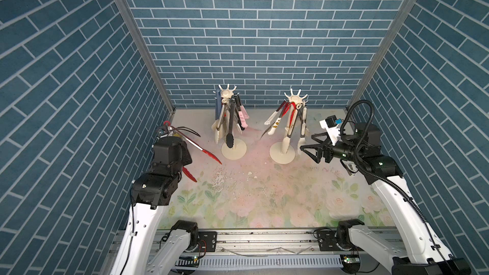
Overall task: Hang food tongs on kitchen utensil racks
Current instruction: Pick up the food tongs from the center of the board.
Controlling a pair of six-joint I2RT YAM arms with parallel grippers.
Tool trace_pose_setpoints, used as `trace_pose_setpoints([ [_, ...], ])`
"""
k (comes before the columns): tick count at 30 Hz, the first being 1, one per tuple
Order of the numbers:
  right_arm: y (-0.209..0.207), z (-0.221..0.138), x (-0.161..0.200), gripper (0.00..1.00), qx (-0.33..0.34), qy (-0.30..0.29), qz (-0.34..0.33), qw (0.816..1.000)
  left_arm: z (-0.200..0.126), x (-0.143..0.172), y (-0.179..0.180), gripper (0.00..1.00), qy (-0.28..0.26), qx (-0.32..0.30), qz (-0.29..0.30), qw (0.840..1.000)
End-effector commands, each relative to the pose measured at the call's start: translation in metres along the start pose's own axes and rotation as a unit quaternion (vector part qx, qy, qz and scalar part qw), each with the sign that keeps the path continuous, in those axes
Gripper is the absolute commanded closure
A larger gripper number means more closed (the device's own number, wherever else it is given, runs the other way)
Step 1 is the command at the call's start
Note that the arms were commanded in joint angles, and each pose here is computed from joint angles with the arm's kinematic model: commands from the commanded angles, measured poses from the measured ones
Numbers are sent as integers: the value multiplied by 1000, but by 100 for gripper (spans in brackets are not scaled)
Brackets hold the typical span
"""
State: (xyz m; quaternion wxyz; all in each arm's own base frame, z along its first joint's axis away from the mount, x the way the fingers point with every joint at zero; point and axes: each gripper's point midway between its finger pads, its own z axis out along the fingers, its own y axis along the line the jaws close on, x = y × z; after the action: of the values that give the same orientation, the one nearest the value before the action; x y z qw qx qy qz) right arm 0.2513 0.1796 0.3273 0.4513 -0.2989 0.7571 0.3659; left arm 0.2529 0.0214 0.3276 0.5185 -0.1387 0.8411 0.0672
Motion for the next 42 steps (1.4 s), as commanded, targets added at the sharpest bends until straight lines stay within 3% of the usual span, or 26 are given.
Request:
trace_pose_setpoints([
  [1, 12, -11, -31, 6, -1, -42, -19, 999, -21, -45, -15, 100, -81, 26, 40, 996],
  [10, 26, -18, -71, 8, -27, -79, -25, 996, -62, -98, -111, 100, -195, 140, 157, 958],
  [18, 66, -5, -91, 13, -96, -74, -50, 991, -93, -110, -194, 100, -228, 249, 215, 916],
  [29, 122, 29, -95, 18, -182, -59, -80, 978, -115, -100, -243, 100, -258, 324, 208, 886],
  [42, 139, 51, -115, 27, -185, -82, -88, 975, -119, -84, -271, 100, -266, 335, 211, 879],
])
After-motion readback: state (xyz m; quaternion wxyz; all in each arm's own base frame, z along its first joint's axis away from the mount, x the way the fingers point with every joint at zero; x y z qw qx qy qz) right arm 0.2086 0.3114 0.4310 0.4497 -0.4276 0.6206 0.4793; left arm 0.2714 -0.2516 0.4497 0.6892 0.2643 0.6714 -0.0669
